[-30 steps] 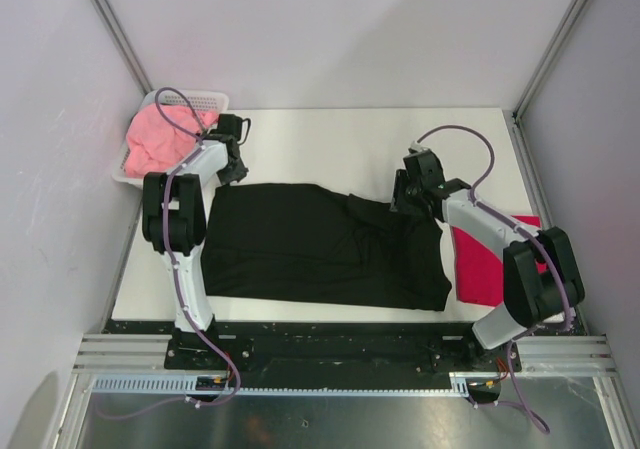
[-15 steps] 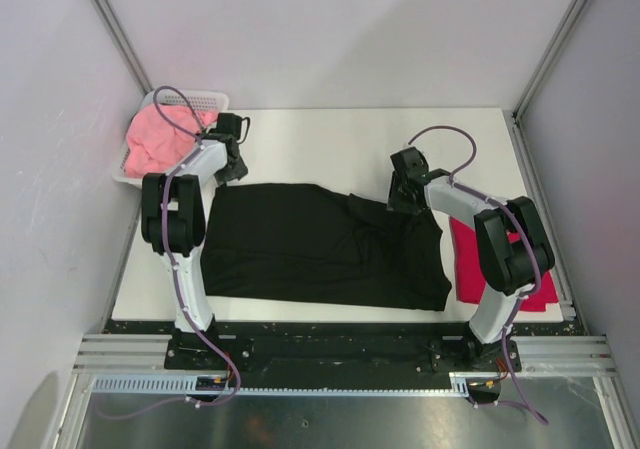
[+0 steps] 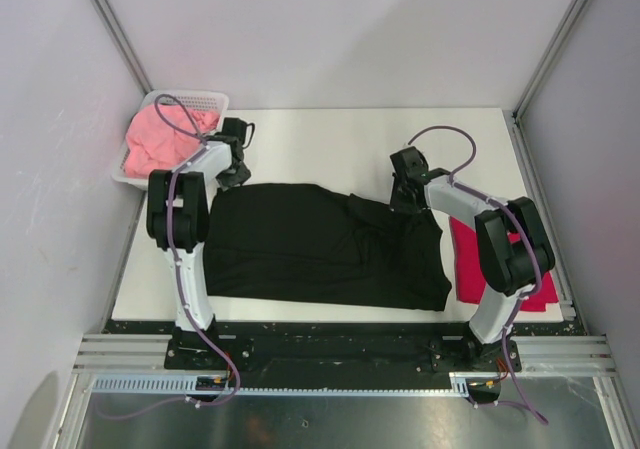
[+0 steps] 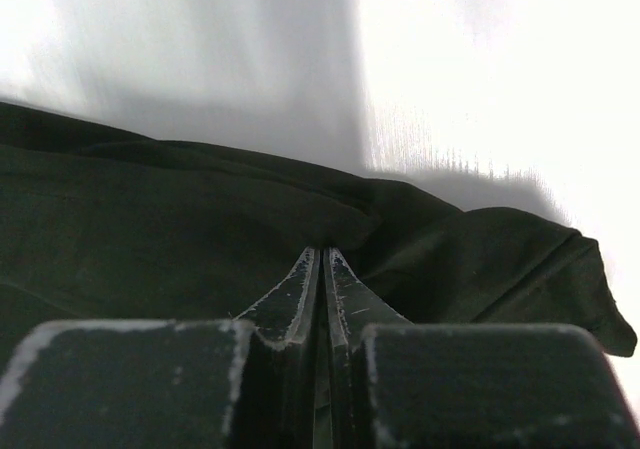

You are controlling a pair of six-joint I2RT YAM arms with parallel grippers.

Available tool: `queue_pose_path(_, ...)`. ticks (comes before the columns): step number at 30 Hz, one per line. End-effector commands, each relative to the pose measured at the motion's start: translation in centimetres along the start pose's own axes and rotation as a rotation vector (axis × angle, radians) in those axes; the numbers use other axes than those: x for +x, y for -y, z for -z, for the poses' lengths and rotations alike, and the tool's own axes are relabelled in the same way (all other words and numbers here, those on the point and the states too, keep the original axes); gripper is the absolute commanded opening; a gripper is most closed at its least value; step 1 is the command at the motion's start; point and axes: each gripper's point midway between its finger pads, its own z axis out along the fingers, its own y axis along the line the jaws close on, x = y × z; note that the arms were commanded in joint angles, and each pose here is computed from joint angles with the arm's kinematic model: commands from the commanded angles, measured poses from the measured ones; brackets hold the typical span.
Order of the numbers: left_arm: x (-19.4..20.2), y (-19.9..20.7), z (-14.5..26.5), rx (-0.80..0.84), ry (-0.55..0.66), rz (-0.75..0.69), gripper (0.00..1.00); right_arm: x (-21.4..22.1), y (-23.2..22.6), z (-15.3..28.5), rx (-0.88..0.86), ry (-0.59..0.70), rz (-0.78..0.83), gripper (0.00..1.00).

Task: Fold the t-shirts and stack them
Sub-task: Grap the side of the flattened tshirt furthest away from the robot with both arms

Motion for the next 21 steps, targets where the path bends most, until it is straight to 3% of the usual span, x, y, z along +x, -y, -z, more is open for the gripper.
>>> queue_pose_path(1, -0.4, 0.2, -0.4, -0.024, -0.002, 0.086, 0.45, -2.8, -1.4, 2.5, -0.056, 0.076, -0.027, 0.06)
queue_pose_path(9, -0.9, 0.9, 0.7, 0.023, -0.001, 0.086, 0.03, -5.0, -2.1, 5.7, -0.12, 0.148, -0.041, 0.03)
queue_pose_path(21, -3.0, 0.1, 6.5, 0.106, 0.115, 0.017, 0.03, -5.0, -2.2, 11.7, -0.157, 0.192, -0.031, 0.0)
